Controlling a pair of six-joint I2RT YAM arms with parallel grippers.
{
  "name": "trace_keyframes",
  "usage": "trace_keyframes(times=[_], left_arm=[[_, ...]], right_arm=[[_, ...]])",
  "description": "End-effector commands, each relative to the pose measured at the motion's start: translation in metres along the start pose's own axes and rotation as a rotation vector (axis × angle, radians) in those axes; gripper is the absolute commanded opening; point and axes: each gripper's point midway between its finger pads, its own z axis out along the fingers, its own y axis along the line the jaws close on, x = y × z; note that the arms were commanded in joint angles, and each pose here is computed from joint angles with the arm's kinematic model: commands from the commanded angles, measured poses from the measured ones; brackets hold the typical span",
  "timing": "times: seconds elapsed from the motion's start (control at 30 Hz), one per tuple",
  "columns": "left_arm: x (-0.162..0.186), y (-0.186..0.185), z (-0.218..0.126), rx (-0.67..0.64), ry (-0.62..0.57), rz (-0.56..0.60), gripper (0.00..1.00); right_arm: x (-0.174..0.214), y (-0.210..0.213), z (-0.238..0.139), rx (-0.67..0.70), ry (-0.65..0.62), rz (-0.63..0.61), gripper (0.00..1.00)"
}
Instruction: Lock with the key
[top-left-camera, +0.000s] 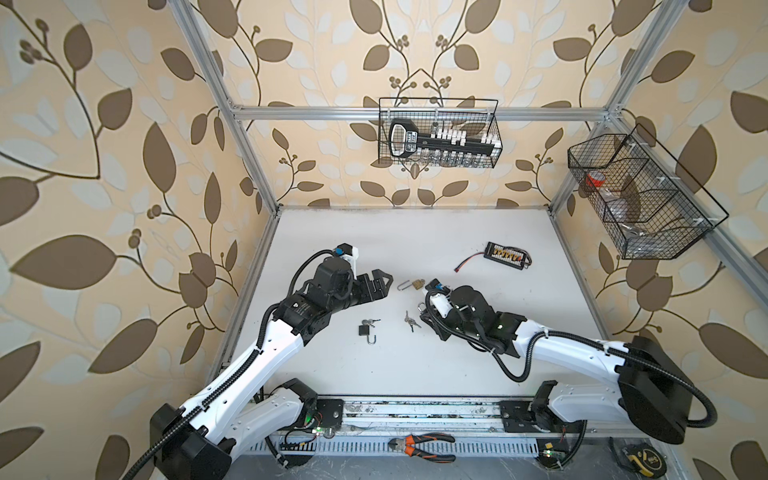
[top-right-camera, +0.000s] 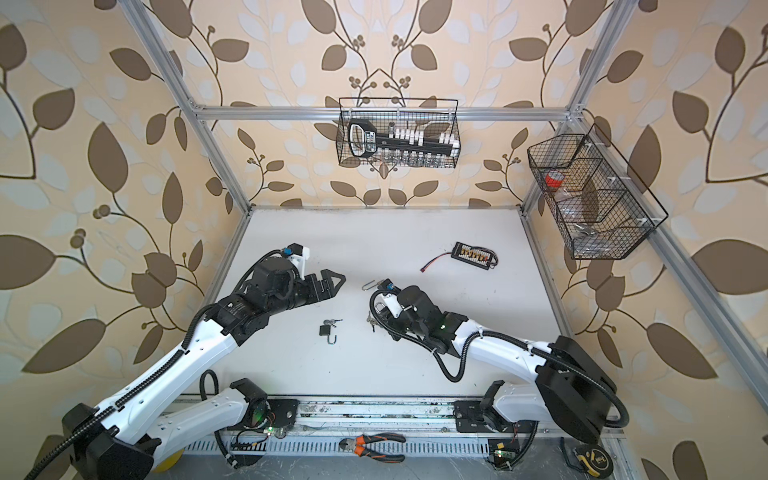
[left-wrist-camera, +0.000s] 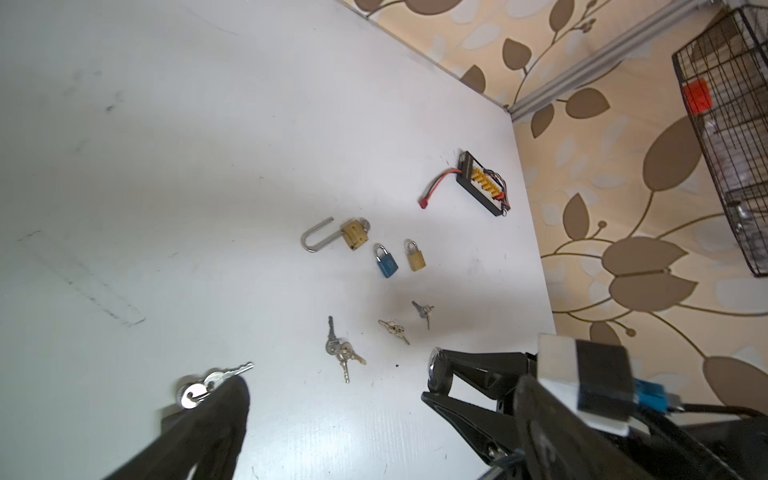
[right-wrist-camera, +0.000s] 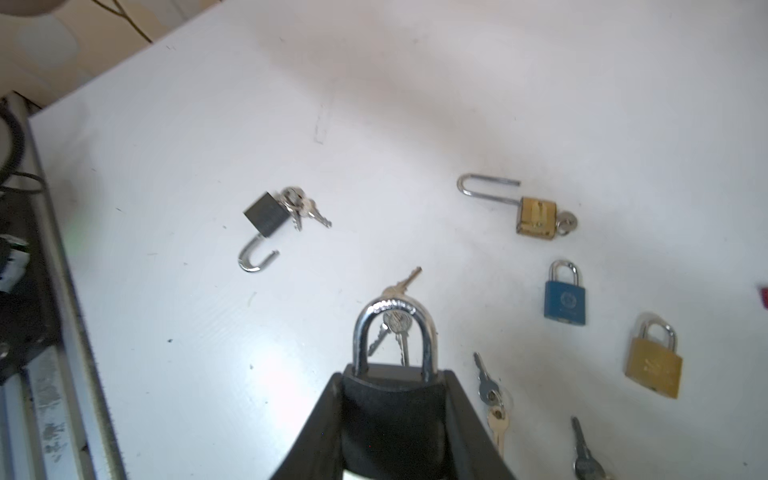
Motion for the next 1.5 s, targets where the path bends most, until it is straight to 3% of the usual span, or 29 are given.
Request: trace_keyframes(times=[0.0,0.6,1.47], left_arm=[[-0.002,0.013,-0.010,-0.019,-0.020,-0.043,0.99],[0.002,0.060,-0.036,-0.036,-0.070,-0.206,0.99],[0.008,0.059,-0.036,-0.013,-0.045,-0.221,0.97]], right_arm=[[-0.010,-0.001,0.008,0.003,0.046,0.021,0.00],[-0.005,-0.040,0.083,0.076,0.290,0.024,0.00],[-0.004,-0.089,0.142,0.142,0.367,0.012,0.00]])
